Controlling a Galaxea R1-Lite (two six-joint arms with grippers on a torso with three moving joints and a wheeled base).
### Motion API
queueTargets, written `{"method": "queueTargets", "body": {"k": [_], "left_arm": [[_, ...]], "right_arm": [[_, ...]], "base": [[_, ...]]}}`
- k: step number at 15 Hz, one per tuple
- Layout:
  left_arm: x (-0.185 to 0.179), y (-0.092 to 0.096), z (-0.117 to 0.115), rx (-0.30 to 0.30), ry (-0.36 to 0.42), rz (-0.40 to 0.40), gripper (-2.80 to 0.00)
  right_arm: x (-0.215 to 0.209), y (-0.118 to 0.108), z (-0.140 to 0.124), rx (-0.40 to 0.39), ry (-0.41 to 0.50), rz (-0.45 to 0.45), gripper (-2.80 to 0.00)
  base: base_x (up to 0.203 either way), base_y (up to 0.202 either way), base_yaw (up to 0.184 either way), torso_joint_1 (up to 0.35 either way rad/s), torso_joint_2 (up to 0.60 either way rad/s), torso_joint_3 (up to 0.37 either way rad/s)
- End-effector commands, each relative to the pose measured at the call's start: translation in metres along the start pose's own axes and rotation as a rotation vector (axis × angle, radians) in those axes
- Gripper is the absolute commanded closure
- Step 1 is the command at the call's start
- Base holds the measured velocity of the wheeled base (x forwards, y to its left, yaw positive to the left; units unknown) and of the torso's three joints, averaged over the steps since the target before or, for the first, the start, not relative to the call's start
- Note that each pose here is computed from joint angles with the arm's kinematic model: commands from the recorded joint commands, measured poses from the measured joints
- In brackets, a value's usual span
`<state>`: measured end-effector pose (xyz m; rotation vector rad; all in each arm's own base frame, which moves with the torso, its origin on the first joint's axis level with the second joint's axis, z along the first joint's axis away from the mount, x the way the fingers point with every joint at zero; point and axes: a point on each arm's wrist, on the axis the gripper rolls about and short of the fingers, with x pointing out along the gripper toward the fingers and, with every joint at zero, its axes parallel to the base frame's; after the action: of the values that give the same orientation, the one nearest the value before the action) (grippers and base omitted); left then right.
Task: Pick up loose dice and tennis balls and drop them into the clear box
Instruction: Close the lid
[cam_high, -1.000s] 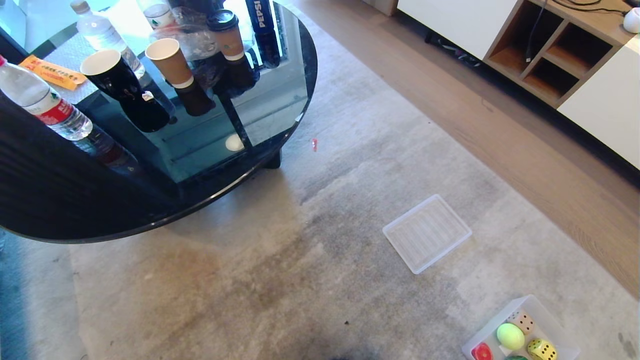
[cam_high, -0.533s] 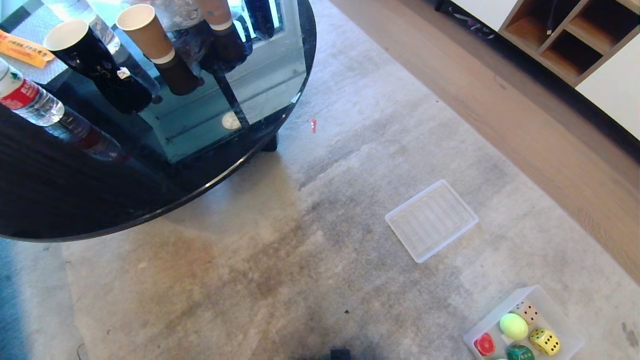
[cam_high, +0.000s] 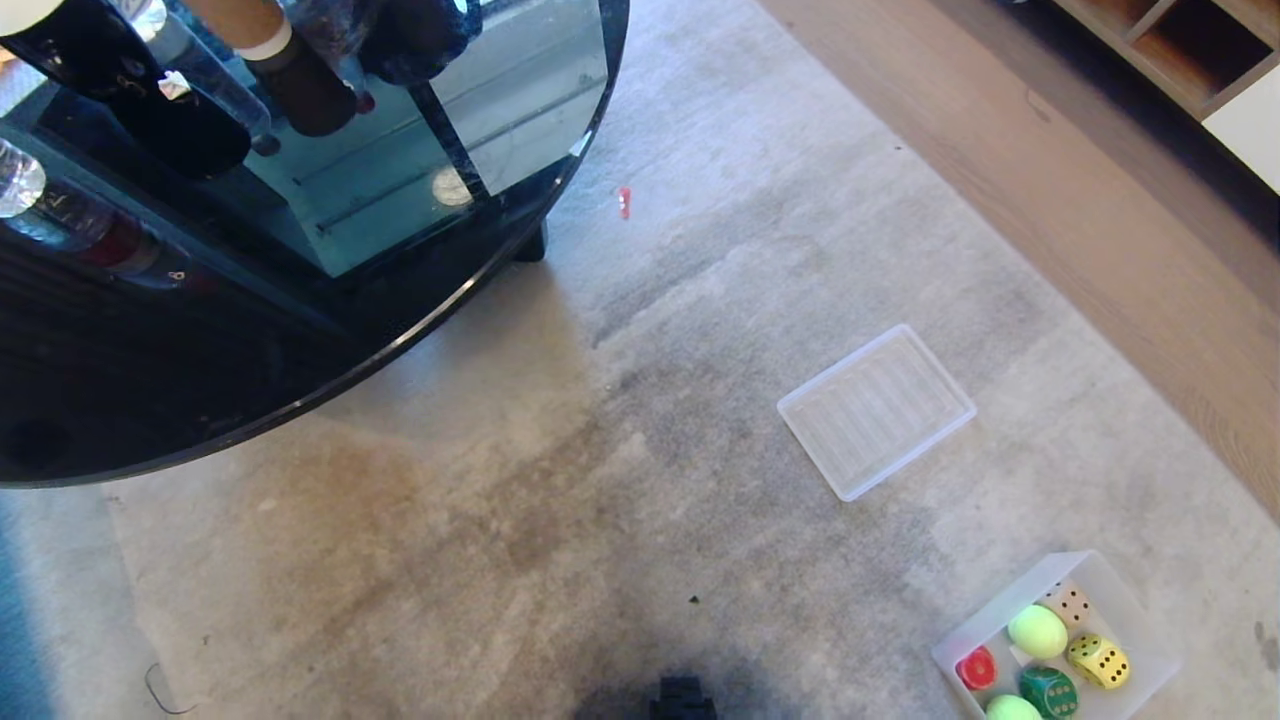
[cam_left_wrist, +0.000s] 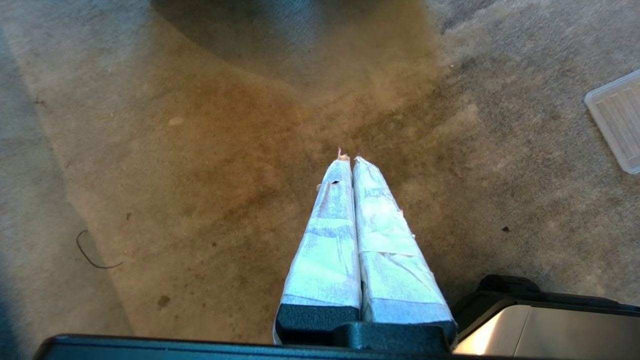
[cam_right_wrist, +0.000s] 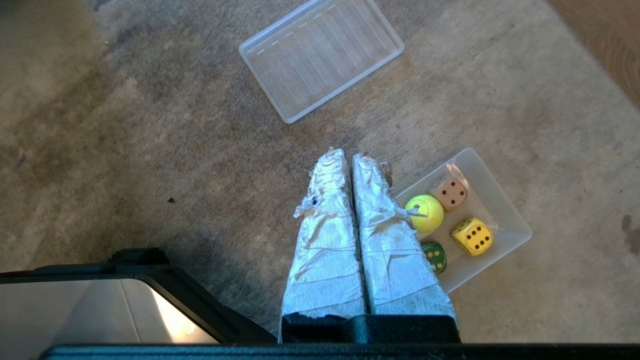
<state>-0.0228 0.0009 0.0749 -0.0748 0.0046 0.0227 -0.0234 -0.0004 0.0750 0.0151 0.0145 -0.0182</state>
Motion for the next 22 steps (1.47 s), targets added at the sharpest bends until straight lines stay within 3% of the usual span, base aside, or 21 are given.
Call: {"method": "queueTargets", "body": {"k": [1, 22], "left_arm": [[0.0, 0.0, -0.0001, 0.0, 0.001, 0.001, 0.0], [0.0, 0.0, -0.0001, 0.0, 0.001, 0.001, 0.0]], "right_arm": [[-0.0001, 0.0, 0.0, 0.0, 0.001, 0.0, 0.0], [0.0, 0.0, -0.0002, 0.0, 0.0, 0.0, 0.0]], "base": [[0.0, 0.0, 0.0, 0.002, 0.0, -0.2], [0.0, 0.0, 0.0, 0.003, 0.0, -0.2]]}}
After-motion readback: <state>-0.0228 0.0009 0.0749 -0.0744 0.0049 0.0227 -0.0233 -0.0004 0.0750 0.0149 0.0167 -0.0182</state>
